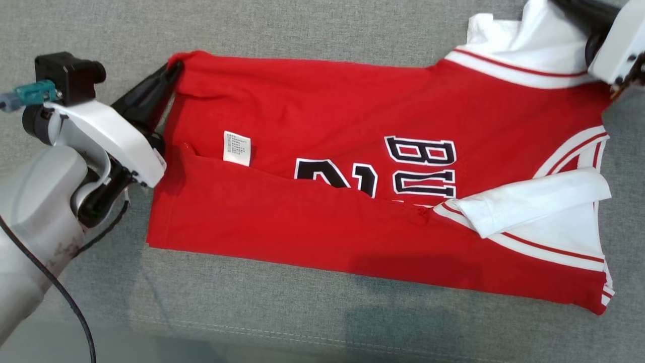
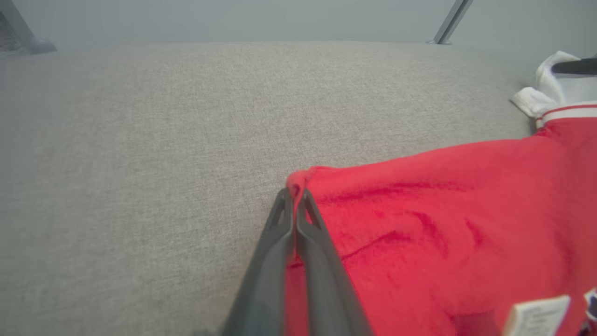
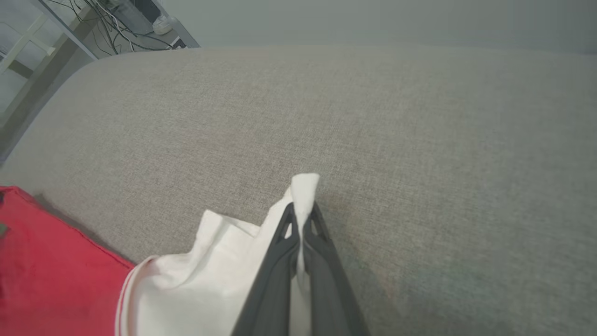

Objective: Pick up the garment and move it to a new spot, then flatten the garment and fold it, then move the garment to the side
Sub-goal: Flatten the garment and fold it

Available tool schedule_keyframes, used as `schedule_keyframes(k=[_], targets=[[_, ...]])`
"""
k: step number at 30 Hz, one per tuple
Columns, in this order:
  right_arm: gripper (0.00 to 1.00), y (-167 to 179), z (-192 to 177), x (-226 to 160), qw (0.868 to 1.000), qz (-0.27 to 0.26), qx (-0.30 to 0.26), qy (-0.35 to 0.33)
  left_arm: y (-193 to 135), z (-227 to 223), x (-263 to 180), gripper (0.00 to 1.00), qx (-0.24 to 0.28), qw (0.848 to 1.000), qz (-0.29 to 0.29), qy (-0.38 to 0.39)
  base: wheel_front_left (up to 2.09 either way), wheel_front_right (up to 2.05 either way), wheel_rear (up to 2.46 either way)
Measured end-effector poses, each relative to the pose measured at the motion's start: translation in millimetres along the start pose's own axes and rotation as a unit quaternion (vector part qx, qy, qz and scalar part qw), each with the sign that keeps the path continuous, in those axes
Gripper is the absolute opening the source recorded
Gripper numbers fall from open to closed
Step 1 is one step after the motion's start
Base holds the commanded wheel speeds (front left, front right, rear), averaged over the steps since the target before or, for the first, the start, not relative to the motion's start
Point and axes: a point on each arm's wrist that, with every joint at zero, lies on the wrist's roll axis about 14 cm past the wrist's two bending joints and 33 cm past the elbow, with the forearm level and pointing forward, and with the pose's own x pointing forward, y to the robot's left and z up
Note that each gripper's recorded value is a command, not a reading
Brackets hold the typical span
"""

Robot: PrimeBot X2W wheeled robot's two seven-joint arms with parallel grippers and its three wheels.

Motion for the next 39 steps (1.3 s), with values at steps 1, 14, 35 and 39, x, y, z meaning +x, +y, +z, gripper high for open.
schedule_keyframes(k=[1,14,35,39], targets=[[0.0,1,6,1,1.0,0.0,-0.001,-0.003,1,3,1,0.0,-0.003,1.0,0.002,-0.003,0.0,0.0,0.0],[0.0,41,32,-24,0.996,0.074,0.022,-0.033,-14,19,1,0.0,-0.022,0.999,-0.027,-0.013,0.0,0.0,0.0],[0.0,77,-37,-95,0.992,0.122,0.026,0.003,-26,6,-48,0.0,-0.06,0.998,-0.036,-0.001,0.0,0.0,0.0],[0.0,82,-37,-94,0.992,0.125,0.03,0.003,-33,3,-48,0.0,-0.059,0.997,-0.043,0.004,0.0,0.0,0.0]])
